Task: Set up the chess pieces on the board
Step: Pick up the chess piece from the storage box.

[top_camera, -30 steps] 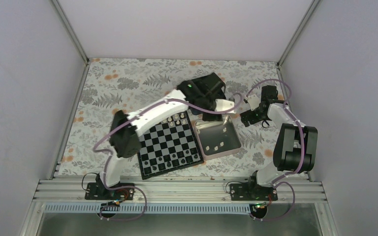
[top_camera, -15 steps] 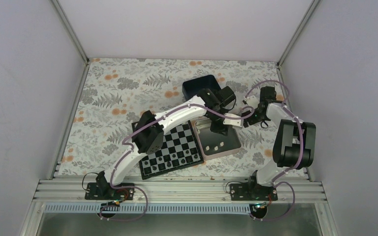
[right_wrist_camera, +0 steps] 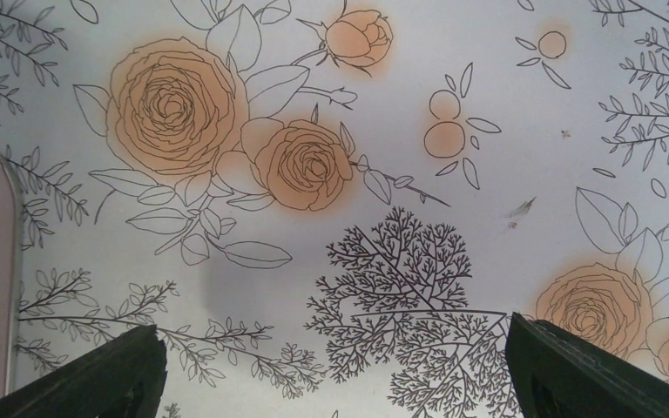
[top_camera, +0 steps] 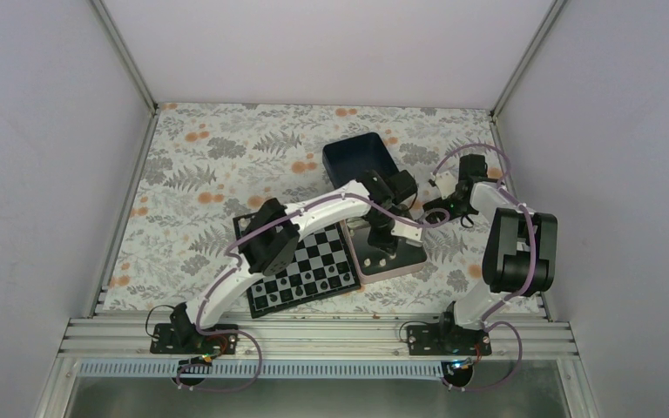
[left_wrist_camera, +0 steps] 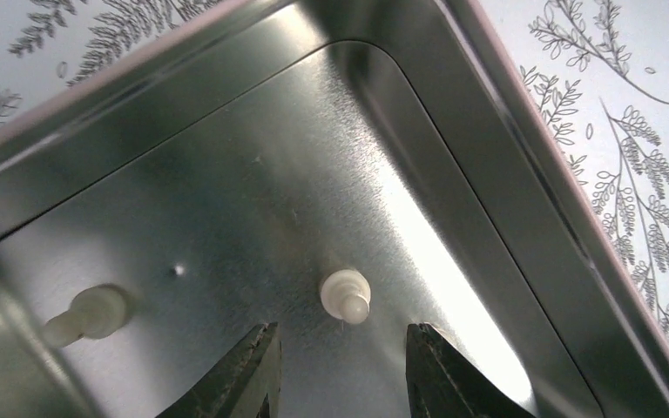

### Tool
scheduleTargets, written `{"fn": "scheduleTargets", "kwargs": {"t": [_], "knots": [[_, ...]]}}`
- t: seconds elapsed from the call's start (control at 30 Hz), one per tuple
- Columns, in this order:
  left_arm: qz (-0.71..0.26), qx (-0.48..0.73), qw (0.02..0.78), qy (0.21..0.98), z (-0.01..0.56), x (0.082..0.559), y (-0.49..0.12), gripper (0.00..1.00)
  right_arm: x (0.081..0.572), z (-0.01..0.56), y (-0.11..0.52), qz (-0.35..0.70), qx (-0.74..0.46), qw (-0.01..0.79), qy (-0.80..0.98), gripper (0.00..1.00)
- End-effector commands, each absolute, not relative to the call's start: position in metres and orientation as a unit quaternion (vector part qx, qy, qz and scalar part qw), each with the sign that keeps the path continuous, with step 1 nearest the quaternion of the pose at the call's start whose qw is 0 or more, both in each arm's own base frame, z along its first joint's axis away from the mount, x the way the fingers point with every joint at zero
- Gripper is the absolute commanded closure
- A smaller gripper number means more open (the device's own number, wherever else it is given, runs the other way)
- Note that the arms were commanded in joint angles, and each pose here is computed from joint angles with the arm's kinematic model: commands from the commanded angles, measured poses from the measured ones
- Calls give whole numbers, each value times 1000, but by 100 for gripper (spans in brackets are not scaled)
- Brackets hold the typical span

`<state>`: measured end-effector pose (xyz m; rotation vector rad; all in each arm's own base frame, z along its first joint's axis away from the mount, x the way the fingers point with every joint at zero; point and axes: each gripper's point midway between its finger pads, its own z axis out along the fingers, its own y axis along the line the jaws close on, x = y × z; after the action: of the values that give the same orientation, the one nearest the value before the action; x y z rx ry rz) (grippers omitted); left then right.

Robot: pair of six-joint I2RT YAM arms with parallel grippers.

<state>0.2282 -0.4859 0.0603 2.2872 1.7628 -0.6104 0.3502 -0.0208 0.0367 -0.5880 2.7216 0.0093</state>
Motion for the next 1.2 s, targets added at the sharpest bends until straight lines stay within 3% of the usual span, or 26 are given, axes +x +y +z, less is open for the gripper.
{"fn": "scheduleTargets", "kwargs": {"t": [0.0,0.63,1.0,1.17], "knots": [[-197,778,92,589,45,226,-491,64,349,34,-18,7,-211,176,961,0],[-198,782,92,584,35,222,-499,64,348,33,-18,7,-213,174,961,0],[-201,782,100,581,40,222,-502,82,348,33,-19,4,-210,174,962,0],[-186,782,124,582,62,231,-500,84,348,33,-19,5,-210,173,962,0]]}}
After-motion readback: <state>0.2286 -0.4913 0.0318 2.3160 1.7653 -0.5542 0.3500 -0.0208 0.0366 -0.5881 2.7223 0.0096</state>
